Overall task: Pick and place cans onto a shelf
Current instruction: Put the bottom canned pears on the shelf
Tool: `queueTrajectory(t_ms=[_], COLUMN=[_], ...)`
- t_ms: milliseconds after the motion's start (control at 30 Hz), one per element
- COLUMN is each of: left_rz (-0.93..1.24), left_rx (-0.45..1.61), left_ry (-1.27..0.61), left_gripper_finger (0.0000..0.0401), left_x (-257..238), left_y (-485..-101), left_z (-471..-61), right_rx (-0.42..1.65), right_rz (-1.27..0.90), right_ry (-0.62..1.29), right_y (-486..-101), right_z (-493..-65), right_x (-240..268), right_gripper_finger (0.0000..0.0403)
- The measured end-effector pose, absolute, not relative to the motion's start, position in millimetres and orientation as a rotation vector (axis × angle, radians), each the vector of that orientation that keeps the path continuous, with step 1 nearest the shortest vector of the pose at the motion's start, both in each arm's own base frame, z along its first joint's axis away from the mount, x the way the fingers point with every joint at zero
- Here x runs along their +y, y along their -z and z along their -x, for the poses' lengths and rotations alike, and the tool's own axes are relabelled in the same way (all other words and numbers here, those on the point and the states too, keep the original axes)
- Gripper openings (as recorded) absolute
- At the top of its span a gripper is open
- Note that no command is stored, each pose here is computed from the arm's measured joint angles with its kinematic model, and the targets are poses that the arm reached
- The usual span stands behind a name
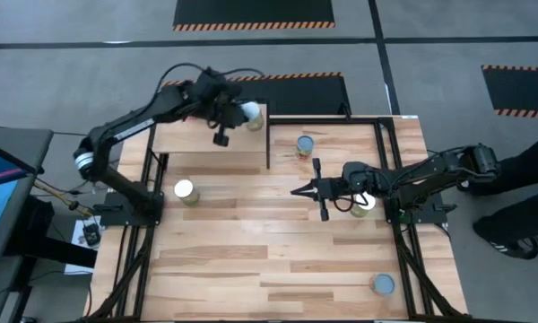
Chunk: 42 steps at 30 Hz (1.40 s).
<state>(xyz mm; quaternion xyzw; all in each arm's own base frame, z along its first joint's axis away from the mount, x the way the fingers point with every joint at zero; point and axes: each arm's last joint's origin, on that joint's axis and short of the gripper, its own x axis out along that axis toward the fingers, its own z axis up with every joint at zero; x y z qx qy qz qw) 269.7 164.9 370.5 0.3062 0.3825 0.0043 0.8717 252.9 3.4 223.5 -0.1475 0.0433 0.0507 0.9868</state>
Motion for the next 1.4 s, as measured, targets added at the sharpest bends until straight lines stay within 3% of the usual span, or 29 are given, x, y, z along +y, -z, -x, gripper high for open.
queueTrajectory(t_ms=[267, 500, 1167, 1400], left_rz=[-0.644, -0.645, -0.565, -0.520], left_rx=[0.865, 0.962, 0.897, 0.907], left_ry=[-0.039, -0.045, -0.007, -0.016], left_gripper_finger=[0.0000, 0.0000, 0.0000, 0.0017], left_x=[200, 221, 231, 232], left_y=[-373, -368, -365, -362], left_z=[-294, -289, -283, -284], right_rx=[0.093, 0.102, 0.114, 0.113], right_rz=[0.299, 0.299, 0.289, 0.289], right_ry=[-0.130, -0.131, -0.132, -0.133], right_y=[-222, -222, -221, -221], right_z=[-253, -253, -253, -253], right_x=[4, 4, 4, 5], right_gripper_finger=[0.0007, 0.0007, 0.0007, 0.0007])
